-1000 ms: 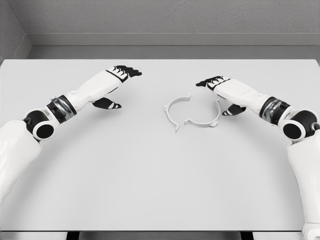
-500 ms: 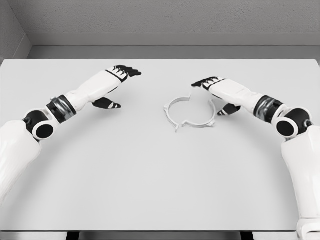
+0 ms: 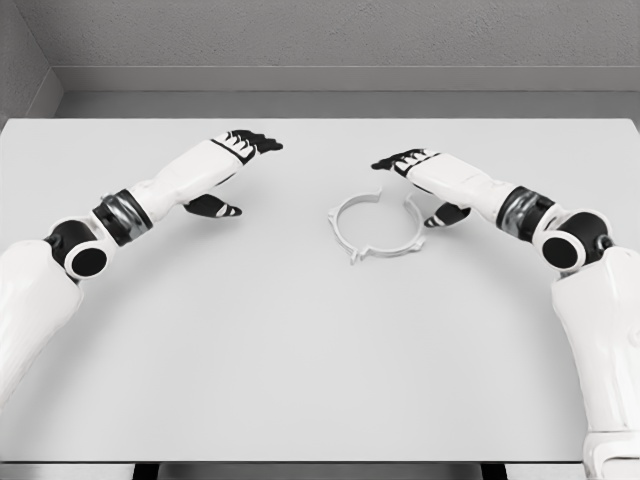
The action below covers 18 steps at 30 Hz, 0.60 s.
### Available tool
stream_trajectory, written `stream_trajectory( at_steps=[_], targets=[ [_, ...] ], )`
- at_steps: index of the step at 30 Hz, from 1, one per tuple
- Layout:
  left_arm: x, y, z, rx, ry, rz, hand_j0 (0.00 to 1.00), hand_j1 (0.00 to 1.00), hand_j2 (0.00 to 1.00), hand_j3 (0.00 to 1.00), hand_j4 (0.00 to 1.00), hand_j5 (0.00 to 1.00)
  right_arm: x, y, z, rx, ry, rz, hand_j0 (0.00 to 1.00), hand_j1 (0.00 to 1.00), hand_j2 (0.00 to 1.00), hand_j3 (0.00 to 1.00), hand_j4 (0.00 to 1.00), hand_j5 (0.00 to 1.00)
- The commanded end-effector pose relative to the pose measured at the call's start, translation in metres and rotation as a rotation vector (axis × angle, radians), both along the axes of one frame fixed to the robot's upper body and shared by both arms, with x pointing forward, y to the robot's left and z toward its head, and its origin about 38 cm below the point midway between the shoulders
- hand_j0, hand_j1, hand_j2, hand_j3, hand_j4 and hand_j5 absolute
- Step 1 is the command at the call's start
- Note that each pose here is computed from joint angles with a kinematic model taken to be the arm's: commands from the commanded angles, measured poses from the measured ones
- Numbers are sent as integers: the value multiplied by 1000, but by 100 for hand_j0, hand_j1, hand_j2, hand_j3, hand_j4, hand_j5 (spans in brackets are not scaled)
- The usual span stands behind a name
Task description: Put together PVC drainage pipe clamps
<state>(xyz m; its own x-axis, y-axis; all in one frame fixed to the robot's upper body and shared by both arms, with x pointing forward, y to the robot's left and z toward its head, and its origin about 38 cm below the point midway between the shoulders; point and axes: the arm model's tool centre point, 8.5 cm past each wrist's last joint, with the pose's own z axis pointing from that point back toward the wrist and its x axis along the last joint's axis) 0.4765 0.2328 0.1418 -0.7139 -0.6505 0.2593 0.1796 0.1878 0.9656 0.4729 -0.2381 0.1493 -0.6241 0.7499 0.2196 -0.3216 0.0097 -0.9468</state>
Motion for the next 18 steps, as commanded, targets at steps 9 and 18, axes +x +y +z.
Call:
stream_trajectory(
  at_steps=[9,18],
  targets=[
    [4,51,20,57,-31,72,100,100,100,100,100,100,3,0,9,27,-19,-10,100,100,100,100,100,100],
    [3,95,36,106,-55,141,100,100,100,100,100,100,-18,-15,15,20,-67,-22,100,100,100,100,100,100]
  ],
)
